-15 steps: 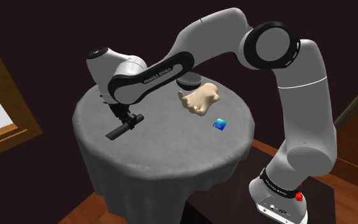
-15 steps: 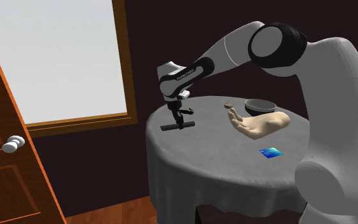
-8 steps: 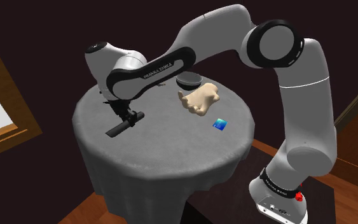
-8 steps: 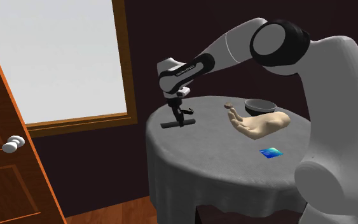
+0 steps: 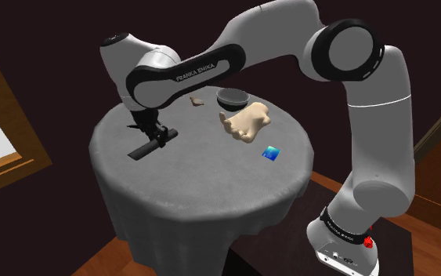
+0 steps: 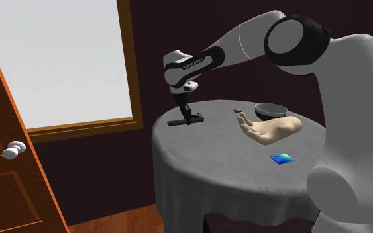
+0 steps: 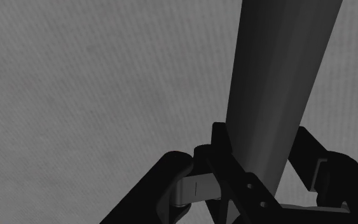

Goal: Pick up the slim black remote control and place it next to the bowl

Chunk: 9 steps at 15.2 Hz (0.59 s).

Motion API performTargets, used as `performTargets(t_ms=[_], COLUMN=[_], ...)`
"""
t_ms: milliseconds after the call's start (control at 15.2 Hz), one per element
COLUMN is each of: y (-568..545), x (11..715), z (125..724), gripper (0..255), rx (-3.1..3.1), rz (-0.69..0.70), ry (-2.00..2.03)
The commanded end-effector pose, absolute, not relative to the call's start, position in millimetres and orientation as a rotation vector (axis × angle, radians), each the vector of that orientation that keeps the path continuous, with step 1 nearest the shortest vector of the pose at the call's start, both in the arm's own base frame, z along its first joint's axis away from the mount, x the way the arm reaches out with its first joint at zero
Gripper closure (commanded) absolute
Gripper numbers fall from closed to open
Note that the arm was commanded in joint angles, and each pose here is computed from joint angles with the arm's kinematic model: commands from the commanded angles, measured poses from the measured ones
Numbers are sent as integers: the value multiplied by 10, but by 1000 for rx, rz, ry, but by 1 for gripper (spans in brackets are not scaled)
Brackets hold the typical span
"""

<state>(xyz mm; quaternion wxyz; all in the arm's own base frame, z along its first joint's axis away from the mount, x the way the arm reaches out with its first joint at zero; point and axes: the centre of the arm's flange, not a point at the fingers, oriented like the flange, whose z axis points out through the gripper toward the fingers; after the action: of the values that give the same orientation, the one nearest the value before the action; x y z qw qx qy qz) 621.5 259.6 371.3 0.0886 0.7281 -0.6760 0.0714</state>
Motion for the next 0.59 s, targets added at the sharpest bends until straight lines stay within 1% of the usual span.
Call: performTargets(t_ms=[0,528], y=[2598,2598], x=[6219,6219], z=[3820,4243], gripper=[255,255], rx=[2167,2167], rz=[212,212], ry=[-2012,-2012])
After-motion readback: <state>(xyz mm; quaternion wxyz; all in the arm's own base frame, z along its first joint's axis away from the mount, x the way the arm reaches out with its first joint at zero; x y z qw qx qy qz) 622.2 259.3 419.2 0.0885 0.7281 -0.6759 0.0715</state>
